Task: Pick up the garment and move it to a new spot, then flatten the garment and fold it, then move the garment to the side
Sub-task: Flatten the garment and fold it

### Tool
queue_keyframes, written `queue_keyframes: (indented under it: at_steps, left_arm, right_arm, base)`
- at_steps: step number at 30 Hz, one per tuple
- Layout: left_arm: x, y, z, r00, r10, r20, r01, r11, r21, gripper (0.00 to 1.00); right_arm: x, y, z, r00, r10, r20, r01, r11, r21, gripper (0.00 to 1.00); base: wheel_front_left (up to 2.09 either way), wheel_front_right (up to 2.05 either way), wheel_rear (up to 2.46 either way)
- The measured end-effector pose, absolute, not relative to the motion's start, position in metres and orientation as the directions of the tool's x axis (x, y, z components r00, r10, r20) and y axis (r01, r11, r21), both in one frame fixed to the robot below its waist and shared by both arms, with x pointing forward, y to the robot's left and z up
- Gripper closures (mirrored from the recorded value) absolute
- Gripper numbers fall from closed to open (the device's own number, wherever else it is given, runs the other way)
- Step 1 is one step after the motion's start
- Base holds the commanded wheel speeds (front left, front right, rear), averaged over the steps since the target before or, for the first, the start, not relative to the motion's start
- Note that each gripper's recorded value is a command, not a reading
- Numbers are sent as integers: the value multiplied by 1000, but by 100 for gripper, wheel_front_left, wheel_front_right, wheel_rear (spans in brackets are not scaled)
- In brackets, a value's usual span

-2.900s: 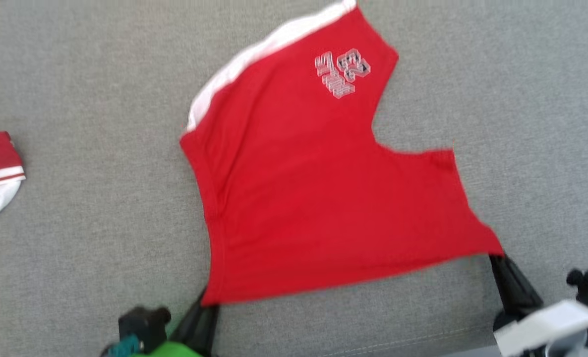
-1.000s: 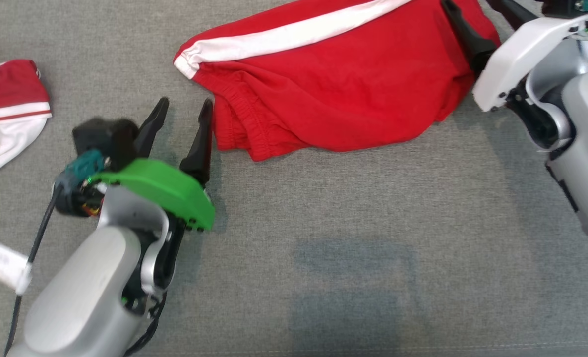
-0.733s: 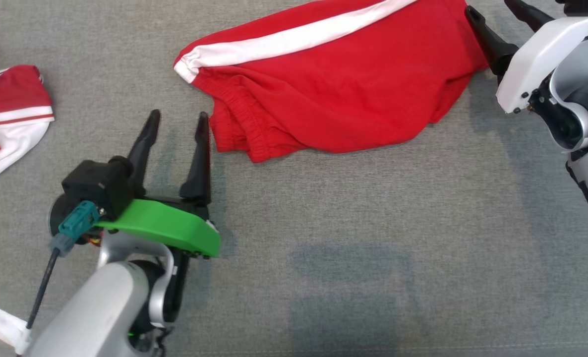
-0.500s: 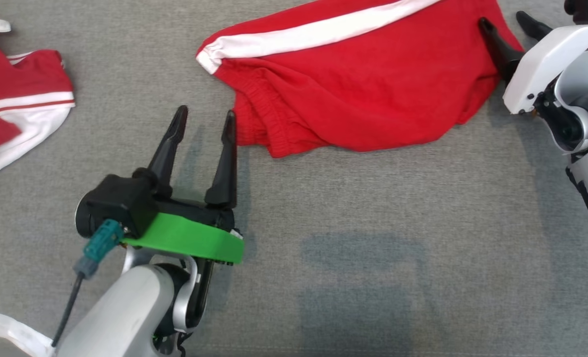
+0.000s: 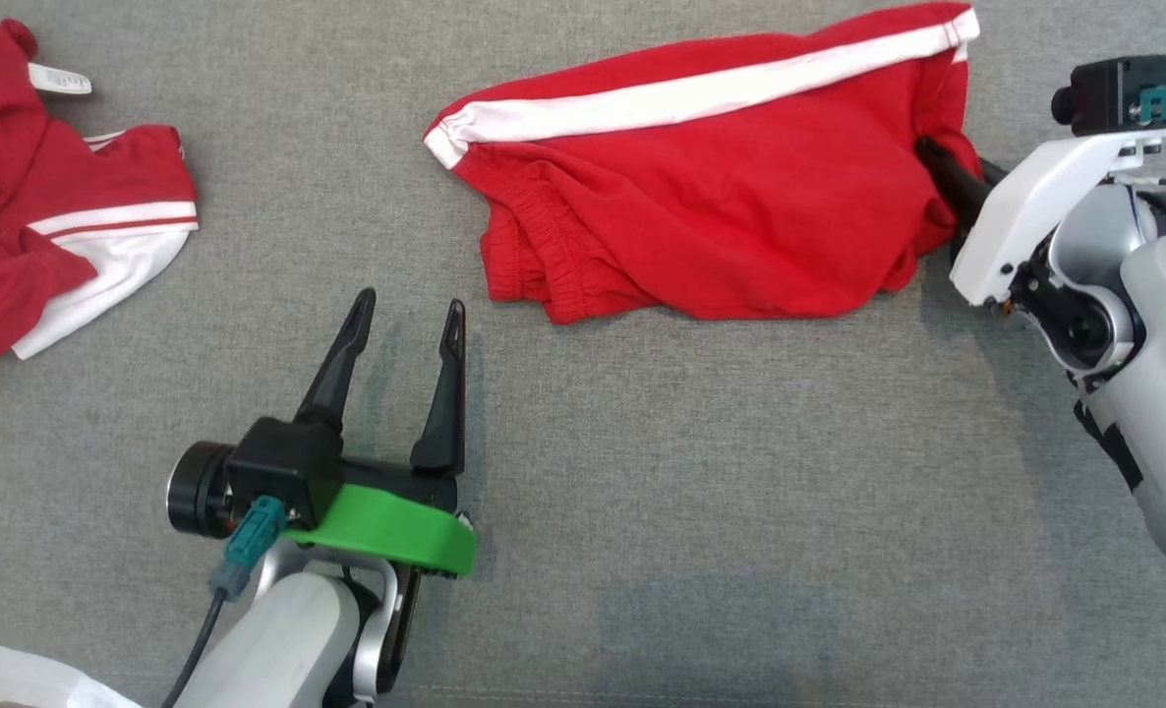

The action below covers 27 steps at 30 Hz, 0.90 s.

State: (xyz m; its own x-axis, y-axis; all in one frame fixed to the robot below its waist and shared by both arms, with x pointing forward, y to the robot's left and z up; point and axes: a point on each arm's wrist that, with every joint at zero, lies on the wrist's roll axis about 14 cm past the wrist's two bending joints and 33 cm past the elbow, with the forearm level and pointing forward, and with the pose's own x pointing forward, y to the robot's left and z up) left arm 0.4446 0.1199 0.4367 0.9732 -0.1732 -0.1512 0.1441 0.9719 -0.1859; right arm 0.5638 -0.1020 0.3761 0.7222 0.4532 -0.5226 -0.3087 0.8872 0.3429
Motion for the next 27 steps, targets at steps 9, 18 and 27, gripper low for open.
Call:
queue_keyframes:
  at_steps: [9,18,27]
  left_arm:
    - [404,125,432,966,-167,-197,135,977,-162,0]
    - [388,94,453,957,-258,-129,227,949,-218,0]
    - [369,87,439,951,-266,-158,229,948,-220,0]
  right_arm:
    - [518,-149,407,757,393,-522,-205,901,381,100]
    - [474,-286,419,801,104,-590,68,963,262,100]
    - [500,-290,451,885,93,-457,62,948,313,100]
  base:
    - [0,0,0]
    - [0,0,0]
    - [0,0,0]
